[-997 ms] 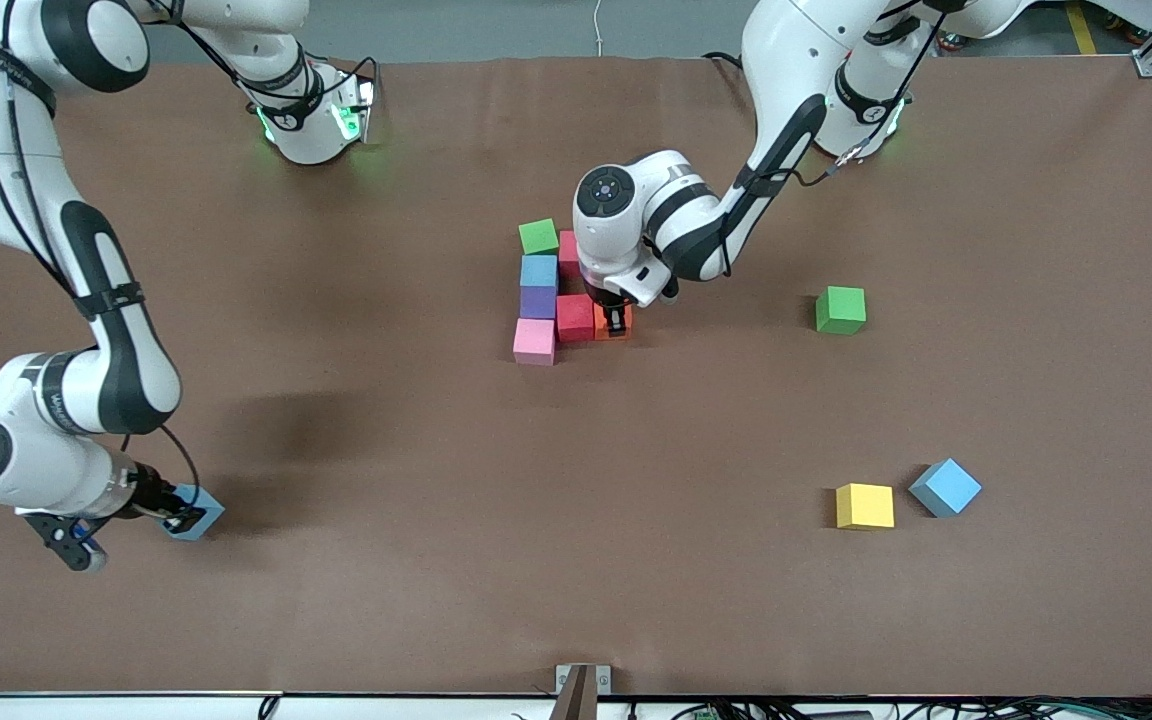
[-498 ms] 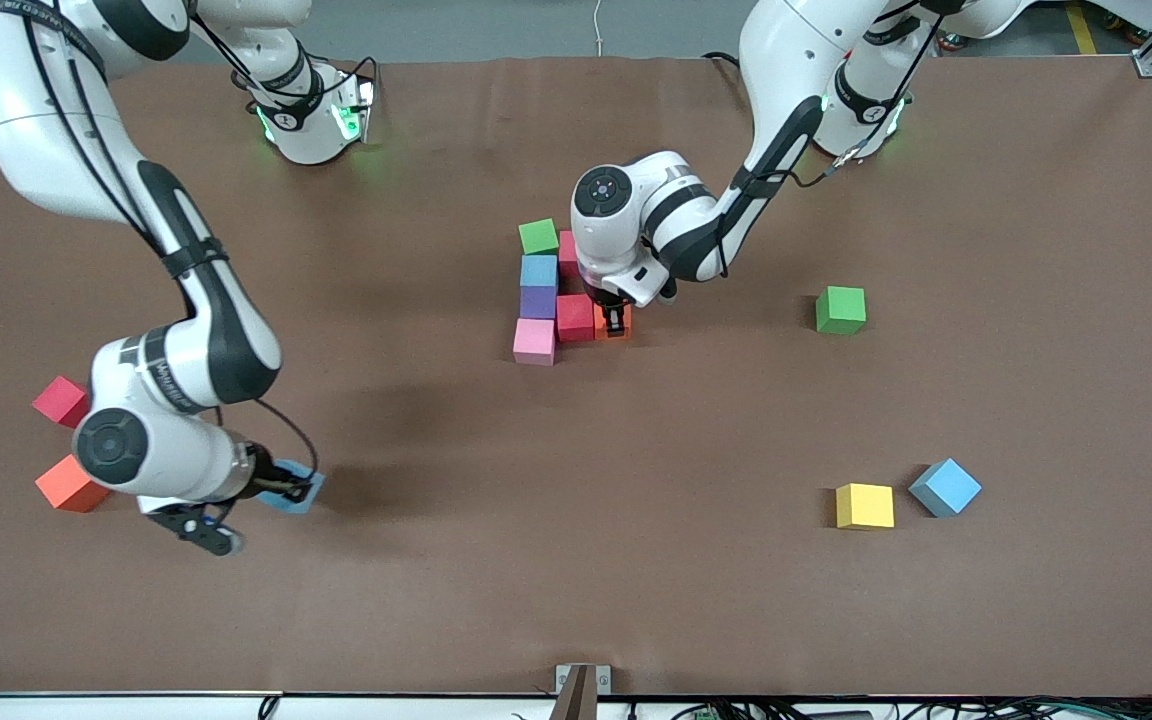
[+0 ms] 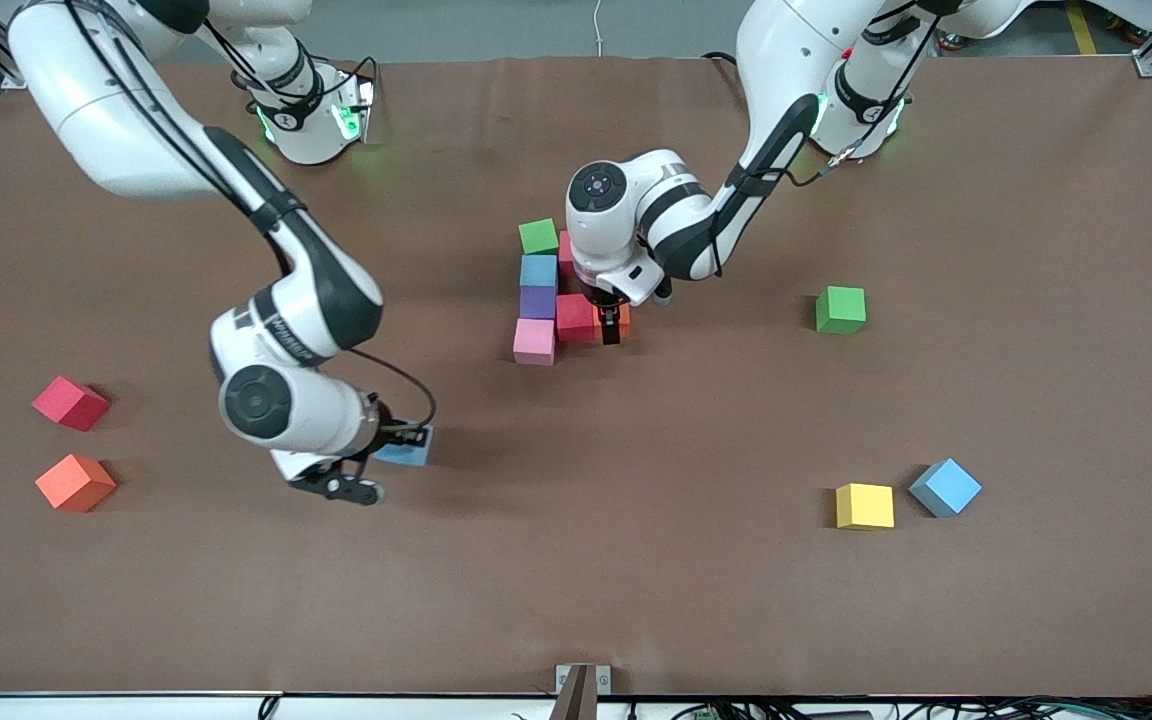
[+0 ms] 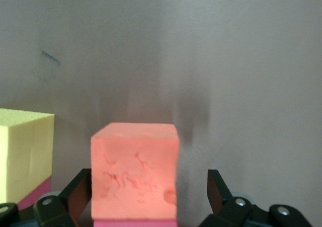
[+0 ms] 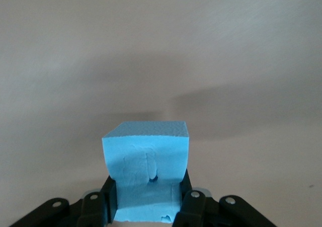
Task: Arrange 11 blocks into digit 3
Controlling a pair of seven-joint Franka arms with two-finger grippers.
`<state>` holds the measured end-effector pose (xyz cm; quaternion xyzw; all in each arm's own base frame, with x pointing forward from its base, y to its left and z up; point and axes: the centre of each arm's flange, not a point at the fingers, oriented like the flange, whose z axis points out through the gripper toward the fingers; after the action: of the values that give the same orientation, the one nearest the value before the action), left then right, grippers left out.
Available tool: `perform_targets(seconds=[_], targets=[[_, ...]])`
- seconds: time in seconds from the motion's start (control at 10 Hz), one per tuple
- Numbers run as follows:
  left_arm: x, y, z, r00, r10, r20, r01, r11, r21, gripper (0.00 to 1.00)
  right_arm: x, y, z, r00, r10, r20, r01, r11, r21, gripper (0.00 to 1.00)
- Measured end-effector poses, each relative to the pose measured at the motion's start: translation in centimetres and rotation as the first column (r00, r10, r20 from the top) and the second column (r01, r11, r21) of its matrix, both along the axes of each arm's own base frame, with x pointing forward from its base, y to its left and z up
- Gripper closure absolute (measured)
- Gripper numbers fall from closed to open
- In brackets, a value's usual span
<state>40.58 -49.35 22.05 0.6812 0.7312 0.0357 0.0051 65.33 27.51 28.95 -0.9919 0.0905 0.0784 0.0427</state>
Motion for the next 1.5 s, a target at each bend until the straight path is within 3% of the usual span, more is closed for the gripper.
perform_targets(seconds=[0.2, 0.5, 0.9, 1.2, 1.5], targets=[[1.9, 1.6, 3.3, 1.000, 0.006, 0.026, -0.007, 1.000, 0.022, 0.00, -2.0, 4.6, -0.1, 0.998, 0.063, 0.016, -0.063, 0.998, 0.012, 0.50], [7.7, 7.8, 5.8, 0.998, 0.018, 0.053, -0.020, 0.999, 0.037, 0.00, -5.1, 9.4, -1.1, 0.994, 0.107, 0.020, -0.107, 0.994, 0.017, 0.50], [14.8, 18.1, 5.6, 0.993, -0.114, 0.016, 0.112, 0.991, 0.071, 0.00, -10.4, 14.8, -4.0, 0.990, 0.137, 0.013, -0.137, 0.990, 0.023, 0.50], [18.4, 24.9, 6.0, 0.972, -0.233, 0.012, 0.231, 0.970, 0.076, 0.00, -11.6, 16.0, -4.3, 0.991, 0.134, 0.007, -0.134, 0.991, 0.017, 0.50], [21.8, 34.5, 6.1, 0.952, -0.307, 0.002, 0.306, 0.948, 0.085, 0.00, -11.1, 15.6, -4.4, 0.992, 0.126, 0.023, -0.126, 0.992, 0.015, 0.50]])
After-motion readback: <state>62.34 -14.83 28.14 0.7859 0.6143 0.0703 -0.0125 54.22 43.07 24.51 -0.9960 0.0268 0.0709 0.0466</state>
